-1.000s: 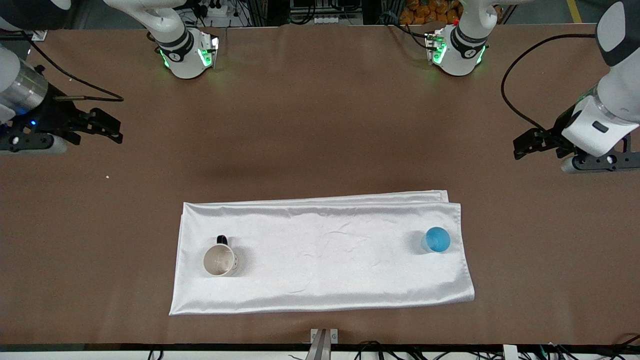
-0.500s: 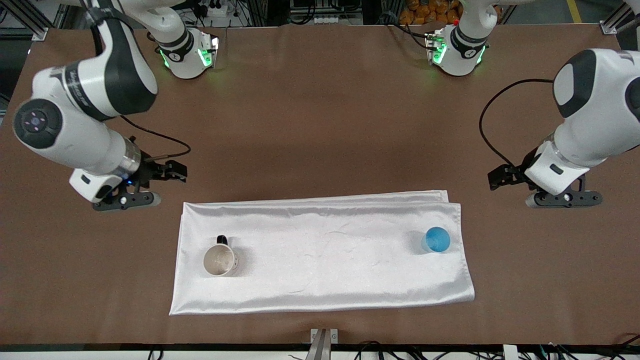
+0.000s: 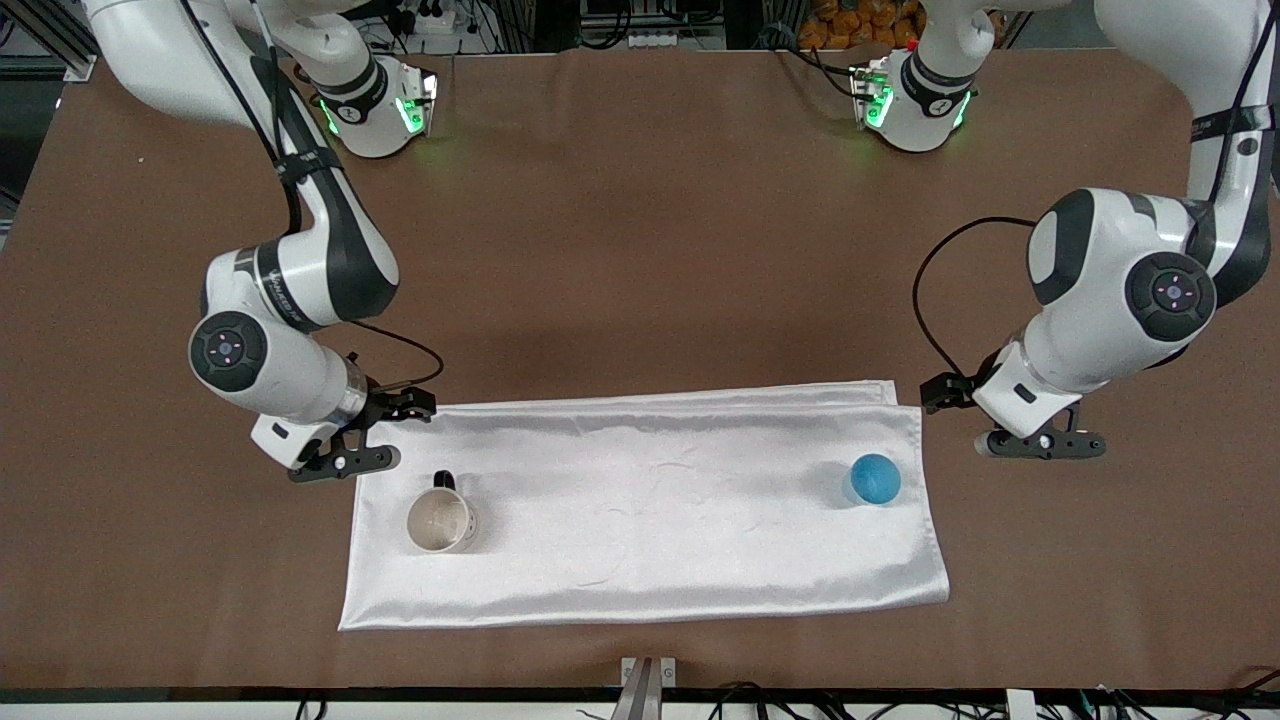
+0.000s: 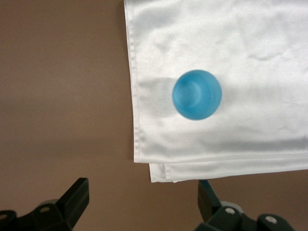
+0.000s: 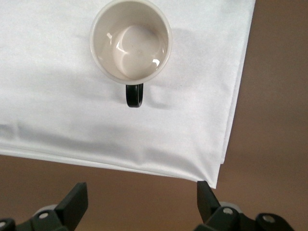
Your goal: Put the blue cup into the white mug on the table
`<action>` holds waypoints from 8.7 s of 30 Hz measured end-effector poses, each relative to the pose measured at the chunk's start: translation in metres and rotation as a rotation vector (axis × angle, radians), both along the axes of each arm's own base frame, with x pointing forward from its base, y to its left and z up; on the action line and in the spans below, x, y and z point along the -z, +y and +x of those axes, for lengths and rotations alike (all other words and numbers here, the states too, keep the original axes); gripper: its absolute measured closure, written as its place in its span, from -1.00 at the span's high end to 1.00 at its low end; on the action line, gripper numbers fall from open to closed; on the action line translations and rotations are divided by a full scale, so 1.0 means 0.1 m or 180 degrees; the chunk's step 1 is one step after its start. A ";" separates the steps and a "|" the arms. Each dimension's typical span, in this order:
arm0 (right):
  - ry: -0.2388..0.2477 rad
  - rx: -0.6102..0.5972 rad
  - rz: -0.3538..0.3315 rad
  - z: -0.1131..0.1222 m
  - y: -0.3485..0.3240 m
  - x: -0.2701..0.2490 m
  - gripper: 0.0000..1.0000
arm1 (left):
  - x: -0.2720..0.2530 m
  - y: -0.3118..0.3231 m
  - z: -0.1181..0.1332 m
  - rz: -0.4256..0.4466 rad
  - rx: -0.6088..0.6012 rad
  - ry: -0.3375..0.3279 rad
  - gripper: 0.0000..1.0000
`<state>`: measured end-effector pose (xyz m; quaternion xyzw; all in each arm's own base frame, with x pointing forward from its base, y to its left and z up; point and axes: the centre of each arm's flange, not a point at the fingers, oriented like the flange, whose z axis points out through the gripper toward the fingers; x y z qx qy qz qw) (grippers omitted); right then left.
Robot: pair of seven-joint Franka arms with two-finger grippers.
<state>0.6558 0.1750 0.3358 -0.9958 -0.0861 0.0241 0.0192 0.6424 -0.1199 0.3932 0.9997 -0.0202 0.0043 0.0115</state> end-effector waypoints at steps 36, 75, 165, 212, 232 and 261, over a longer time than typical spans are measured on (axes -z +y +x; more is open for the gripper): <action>-0.0466 -0.0428 0.0001 0.49 0.13 1.07 1.00 | 1.12 -0.30 0.35 0.0023 -0.0066 -0.0167 0.89; -0.0613 -0.0322 0.0212 0.55 0.41 1.13 -0.81 | 1.52 -0.32 0.54 -0.0033 -0.0085 -0.0301 -0.87; -0.0271 0.1244 0.0013 -2.74 3.36 0.86 -0.81 | 0.06 -1.51 -0.15 0.0136 -0.0271 0.0020 -0.93; -0.0370 0.1715 -0.0122 -2.63 3.68 0.58 1.00 | -0.12 -1.76 -0.26 0.0063 -0.0473 -0.0054 -0.93; 0.0008 0.0957 -0.0109 -0.91 2.31 0.04 1.00 | -0.13 -2.43 -0.64 0.0029 -0.0679 -0.0036 -0.93; 0.0084 0.0066 -0.0502 0.24 -0.34 0.50 1.00 | 0.28 -3.83 -1.80 0.0167 -0.0835 0.0117 -0.93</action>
